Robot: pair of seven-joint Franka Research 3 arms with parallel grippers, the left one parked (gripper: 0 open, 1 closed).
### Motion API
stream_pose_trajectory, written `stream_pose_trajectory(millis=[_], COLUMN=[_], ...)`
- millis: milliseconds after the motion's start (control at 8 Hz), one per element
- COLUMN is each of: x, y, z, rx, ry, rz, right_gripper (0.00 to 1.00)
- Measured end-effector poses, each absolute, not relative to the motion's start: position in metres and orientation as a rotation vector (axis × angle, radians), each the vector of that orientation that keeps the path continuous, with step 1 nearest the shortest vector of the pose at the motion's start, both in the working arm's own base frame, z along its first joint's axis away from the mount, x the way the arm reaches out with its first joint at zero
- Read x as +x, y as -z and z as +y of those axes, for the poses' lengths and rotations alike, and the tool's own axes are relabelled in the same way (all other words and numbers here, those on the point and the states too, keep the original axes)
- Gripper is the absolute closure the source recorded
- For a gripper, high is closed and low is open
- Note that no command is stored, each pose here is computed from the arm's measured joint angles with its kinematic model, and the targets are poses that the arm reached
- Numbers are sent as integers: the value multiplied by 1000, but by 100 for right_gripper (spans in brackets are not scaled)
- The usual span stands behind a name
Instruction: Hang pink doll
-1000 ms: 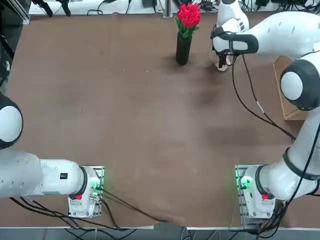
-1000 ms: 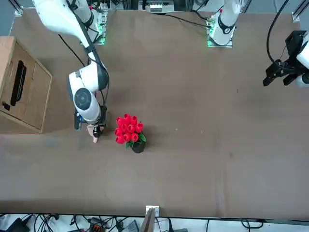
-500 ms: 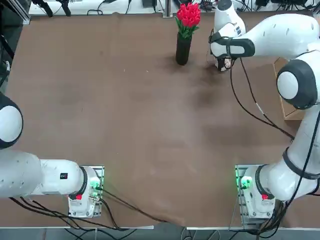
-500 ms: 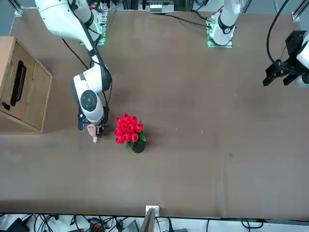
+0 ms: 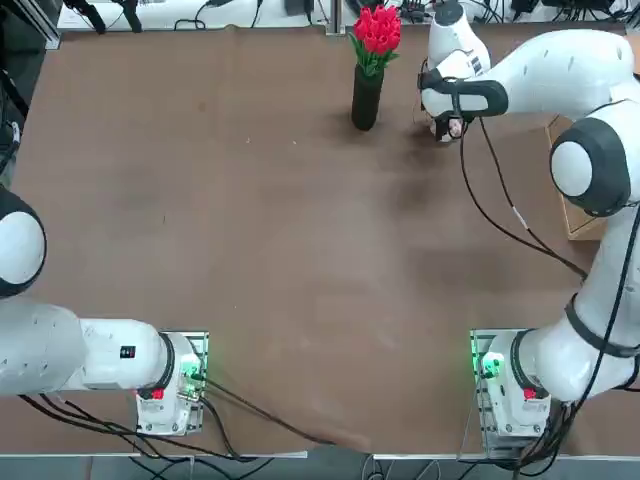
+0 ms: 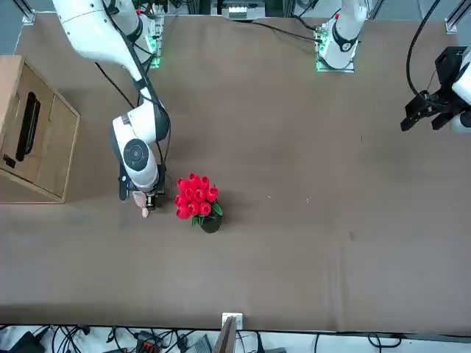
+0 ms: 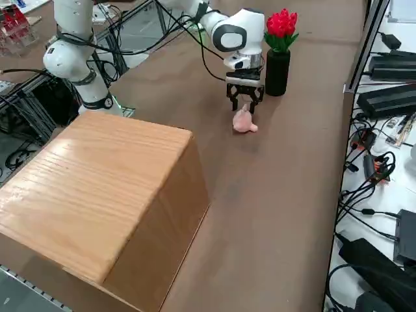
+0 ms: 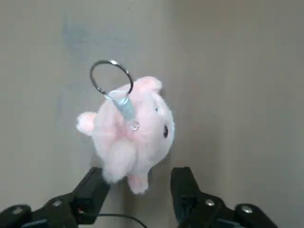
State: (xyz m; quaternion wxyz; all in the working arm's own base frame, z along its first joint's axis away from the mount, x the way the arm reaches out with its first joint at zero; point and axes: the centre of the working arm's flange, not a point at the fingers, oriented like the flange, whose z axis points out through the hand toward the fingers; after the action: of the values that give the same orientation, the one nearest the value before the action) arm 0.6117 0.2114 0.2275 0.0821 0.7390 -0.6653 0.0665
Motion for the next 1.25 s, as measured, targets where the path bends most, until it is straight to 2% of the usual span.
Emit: stream_pose_trajectory(millis=[125, 250, 375, 500, 625, 875, 1250], x=[612, 613, 613, 613, 614, 614, 620], y=[-224, -222, -220, -219, -217, -215, -235], z=[212, 211, 210, 209, 206, 203, 202], rx=[2215, 2214, 2210, 2208, 2205, 2200, 2187], ry=[-201, -200, -198, -201, -210, -217, -234], rz=[-1990, -1991, -1991, -1988, -1983, -1979, -1984], right_gripper=[25, 37, 41, 64, 76, 94, 96])
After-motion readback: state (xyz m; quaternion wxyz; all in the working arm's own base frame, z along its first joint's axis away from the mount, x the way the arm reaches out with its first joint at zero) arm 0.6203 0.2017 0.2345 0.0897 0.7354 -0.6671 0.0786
